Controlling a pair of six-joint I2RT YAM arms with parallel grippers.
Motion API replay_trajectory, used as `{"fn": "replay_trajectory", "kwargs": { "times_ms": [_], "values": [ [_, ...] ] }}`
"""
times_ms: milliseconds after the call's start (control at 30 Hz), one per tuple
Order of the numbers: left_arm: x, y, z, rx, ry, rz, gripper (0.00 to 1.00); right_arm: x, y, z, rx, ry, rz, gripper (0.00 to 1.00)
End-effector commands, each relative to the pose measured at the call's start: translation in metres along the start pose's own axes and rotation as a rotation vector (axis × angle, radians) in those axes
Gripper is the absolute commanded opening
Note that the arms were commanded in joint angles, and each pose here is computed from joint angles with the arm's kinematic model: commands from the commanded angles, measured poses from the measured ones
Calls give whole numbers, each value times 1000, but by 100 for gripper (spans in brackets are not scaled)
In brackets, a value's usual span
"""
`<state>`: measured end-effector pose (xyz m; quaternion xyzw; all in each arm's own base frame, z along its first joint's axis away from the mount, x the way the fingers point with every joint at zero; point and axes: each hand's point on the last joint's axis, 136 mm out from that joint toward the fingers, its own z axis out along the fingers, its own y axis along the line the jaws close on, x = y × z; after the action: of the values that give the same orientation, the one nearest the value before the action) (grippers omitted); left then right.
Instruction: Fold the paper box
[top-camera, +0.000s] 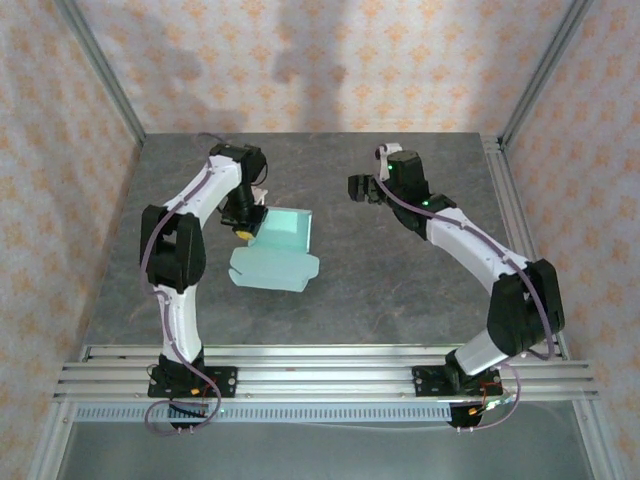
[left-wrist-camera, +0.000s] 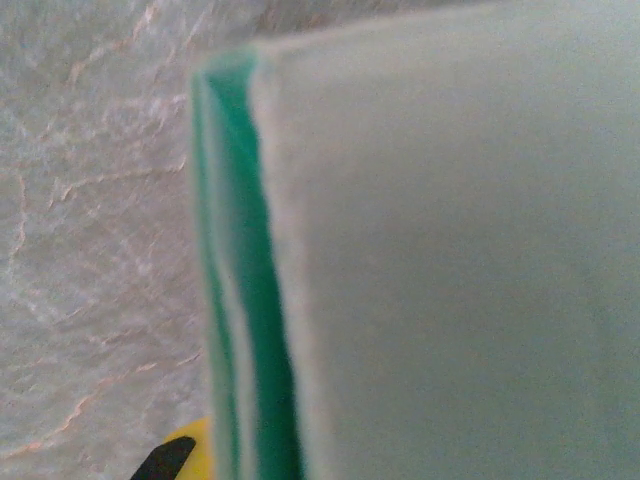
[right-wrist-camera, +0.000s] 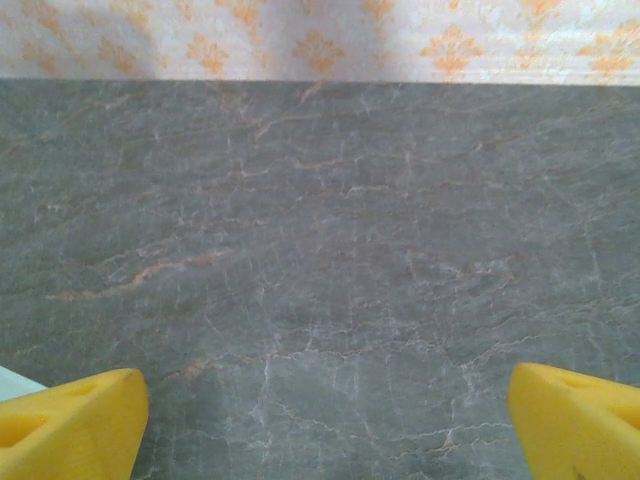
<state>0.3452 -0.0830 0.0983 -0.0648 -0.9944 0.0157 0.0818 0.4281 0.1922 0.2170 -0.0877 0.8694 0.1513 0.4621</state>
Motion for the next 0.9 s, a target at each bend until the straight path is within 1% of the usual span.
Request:
{"fn": "replay_trajectory", "kwargs": {
  "times_ms": [0, 133, 200, 233, 400, 600, 733, 800, 867],
  "values": [
    [21, 10, 1, -87, 120, 54, 0, -14, 7, 3, -30, -33, -18, 93],
    [22, 10, 11, -129, 190, 82, 3, -14, 6, 8, -29, -29, -26, 93],
    [17, 11, 13, -161, 189, 99, 3, -14, 6, 9, -28, -25, -31, 93],
    [14, 10, 14, -161, 189, 102, 5, -12, 6, 11, -25, -18, -33, 93],
    [4, 8, 16, -190, 211, 120, 20, -10, 5, 11, -27, -7, -45, 93],
    [-5, 2, 12, -190, 192, 134, 30, -8, 7, 11, -39, 0, -53, 93],
    [-12, 1, 7, -207, 159, 125, 33, -7, 11, 12, -59, 7, -54, 93],
    [-15, 0, 2, -203, 130, 122, 36, -6, 19, 11, -105, 16, -71, 92],
    [-18, -3, -3, -190, 94, 120, 42, -3, 31, 9, -179, 30, -97, 91]
  ]
}}
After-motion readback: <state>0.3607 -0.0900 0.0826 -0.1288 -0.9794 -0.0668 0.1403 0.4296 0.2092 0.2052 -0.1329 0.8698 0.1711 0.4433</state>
